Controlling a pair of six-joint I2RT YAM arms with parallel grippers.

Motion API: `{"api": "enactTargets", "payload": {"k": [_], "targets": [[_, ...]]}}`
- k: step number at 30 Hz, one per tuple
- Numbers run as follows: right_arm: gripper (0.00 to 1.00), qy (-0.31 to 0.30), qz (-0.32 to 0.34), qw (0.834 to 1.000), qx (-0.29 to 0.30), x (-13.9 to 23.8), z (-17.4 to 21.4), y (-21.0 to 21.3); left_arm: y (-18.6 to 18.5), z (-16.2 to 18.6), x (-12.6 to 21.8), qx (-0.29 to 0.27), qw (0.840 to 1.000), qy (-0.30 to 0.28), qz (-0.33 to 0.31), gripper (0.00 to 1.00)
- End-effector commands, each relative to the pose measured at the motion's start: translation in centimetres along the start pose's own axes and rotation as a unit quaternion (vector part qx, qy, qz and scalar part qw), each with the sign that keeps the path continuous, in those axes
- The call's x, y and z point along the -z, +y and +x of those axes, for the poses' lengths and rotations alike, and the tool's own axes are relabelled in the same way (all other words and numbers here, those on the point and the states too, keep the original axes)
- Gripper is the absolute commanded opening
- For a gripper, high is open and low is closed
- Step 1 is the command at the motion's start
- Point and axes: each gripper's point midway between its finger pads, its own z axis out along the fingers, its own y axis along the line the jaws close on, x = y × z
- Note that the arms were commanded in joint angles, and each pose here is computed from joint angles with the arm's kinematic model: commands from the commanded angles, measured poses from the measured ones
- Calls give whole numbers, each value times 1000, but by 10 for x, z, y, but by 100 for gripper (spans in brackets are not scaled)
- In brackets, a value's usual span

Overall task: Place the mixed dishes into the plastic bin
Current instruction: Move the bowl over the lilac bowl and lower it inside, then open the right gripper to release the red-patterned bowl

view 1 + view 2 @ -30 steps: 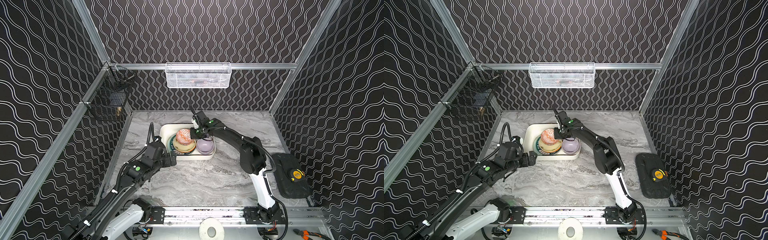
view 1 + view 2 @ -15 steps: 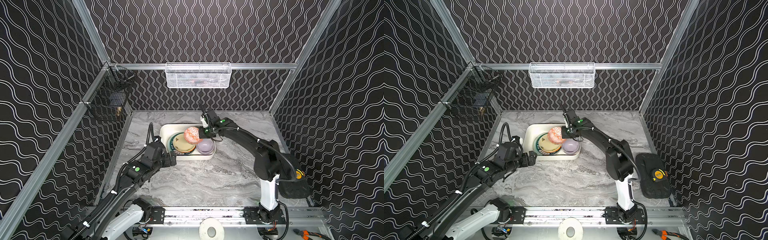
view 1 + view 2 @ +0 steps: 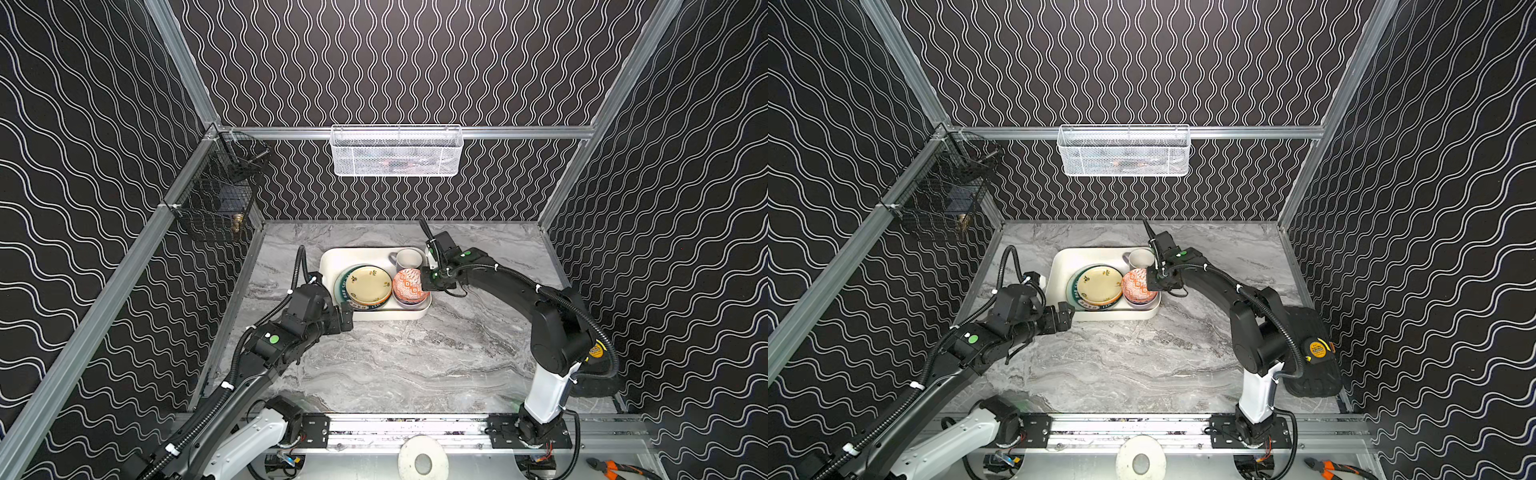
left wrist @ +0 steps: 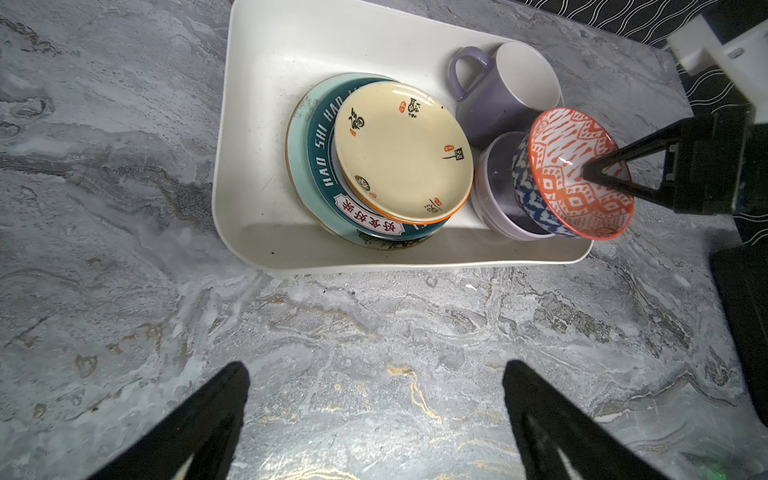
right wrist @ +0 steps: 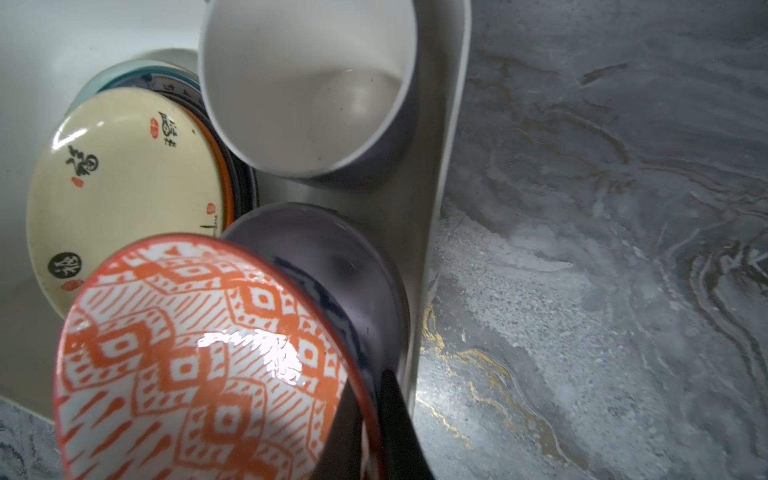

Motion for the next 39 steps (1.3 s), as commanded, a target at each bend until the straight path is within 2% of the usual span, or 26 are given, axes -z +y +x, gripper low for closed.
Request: {"api": "enactTargets", "payload": {"k": [1,9,18,23,27,32,39], "targets": [[7,-13,-9,1000,-5,-4,-9,1,-1,-2,0,-5,1000,-5,2,99],[10,-4,-12,1000,-9,-13,-4,-2,-1,-2,-1,-5,1000,-3,2,99],[19,5,-13,1000,-2,-25,-5,-1,-1,-1,-2,-6,1000,-2,2,99],[28,0,-4,1000,3,-19,-10,-2,-1,-1,-2,-7,1000,-1,2,99],[33,-18,17,1000,9,0,-14,-9,-2,0,-4,-9,1000,3,4,99],[31,-38,33,999,13,21,-15,-15,-2,0,-5,-9,1000,5,5,99],[21,-15,29,999,11,6,-5,-17,-1,0,-3,-7,1000,2,3,99]]}}
